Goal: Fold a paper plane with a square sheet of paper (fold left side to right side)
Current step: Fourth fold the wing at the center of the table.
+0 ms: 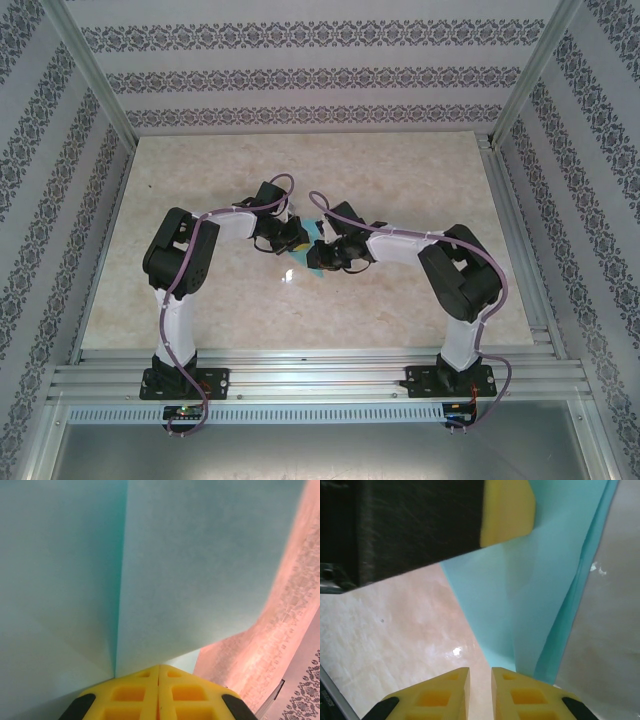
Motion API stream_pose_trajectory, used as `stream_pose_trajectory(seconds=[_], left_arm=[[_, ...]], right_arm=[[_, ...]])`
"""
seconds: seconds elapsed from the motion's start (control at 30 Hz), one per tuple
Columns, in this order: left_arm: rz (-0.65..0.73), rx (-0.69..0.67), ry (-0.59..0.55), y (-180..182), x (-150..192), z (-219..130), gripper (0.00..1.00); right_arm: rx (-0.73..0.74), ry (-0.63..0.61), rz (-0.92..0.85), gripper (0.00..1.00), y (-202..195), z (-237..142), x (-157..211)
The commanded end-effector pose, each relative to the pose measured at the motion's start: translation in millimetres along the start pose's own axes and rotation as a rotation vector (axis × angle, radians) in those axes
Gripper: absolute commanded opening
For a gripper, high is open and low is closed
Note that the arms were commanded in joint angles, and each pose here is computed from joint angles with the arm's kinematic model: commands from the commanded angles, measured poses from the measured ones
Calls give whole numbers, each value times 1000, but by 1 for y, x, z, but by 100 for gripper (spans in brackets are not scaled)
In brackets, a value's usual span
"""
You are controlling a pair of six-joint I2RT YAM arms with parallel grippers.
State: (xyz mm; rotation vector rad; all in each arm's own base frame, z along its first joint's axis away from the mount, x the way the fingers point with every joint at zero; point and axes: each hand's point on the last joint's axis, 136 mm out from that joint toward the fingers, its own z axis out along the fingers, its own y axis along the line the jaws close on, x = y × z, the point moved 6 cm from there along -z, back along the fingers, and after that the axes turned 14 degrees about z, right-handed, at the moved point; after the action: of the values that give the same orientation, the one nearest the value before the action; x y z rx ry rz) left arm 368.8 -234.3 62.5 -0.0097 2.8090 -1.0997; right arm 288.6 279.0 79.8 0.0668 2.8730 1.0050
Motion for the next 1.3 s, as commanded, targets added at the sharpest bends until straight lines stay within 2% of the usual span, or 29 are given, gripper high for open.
stream_pose_trajectory(seconds=[0.0, 0.27, 0.67, 1.27], left_arm=[[-42, -126, 67, 33, 21, 23, 7], [-43, -127, 70, 34, 21, 24, 7], [-42, -129, 70, 34, 20, 24, 7], [-43, -134, 75, 35, 20, 25, 7]], right_arm=[[34, -2, -27, 19, 1, 3, -1], [93, 3, -41, 19, -5, 3, -1], [59, 41, -4, 19, -12, 14, 9], [115, 42, 22, 19, -30, 13, 15]])
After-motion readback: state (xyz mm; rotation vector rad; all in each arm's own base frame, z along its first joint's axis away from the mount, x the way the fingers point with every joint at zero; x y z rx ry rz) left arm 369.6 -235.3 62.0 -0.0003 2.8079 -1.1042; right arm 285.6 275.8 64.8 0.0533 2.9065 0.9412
